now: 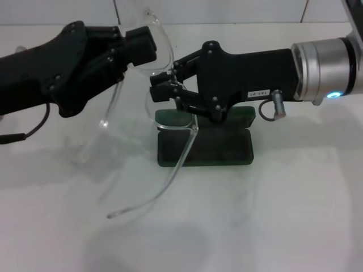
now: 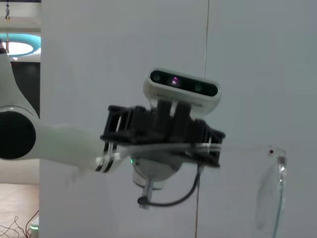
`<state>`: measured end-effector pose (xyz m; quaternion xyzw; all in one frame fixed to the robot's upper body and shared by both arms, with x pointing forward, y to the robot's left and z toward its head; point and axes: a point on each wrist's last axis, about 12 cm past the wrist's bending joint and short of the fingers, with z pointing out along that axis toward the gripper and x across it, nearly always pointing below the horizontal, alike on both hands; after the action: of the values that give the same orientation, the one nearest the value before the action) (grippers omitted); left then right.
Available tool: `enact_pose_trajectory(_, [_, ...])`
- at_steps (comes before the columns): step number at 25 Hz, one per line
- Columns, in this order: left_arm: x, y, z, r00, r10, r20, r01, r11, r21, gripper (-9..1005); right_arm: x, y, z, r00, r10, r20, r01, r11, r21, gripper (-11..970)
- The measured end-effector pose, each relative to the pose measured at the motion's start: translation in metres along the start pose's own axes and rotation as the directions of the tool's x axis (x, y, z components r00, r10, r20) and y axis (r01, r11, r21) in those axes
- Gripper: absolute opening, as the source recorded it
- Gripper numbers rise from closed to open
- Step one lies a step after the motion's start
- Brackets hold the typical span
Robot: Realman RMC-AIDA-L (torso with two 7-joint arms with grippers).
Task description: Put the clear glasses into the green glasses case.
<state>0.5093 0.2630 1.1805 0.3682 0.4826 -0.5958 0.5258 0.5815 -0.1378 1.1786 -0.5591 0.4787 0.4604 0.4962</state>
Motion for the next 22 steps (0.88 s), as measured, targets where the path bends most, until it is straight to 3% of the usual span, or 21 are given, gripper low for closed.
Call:
enact_pose_trajectory(7, [0.009,0.001,-0.002,0.999,-0.033,0.012,0.033,0.999,-0.013,48,-0.004,0.002,0.003,0.999,-0.015,0.034,0.016,1.000,-0.020,116])
enact_pose_trajectory(22, [0.020,0.002,-0.012,0.999,-0.004,0.051,0.008,0.998,-0.067,49,-0.008,0.009,0.002,0.997,-0.017,0.081,0.021,0.998,-0.058,116])
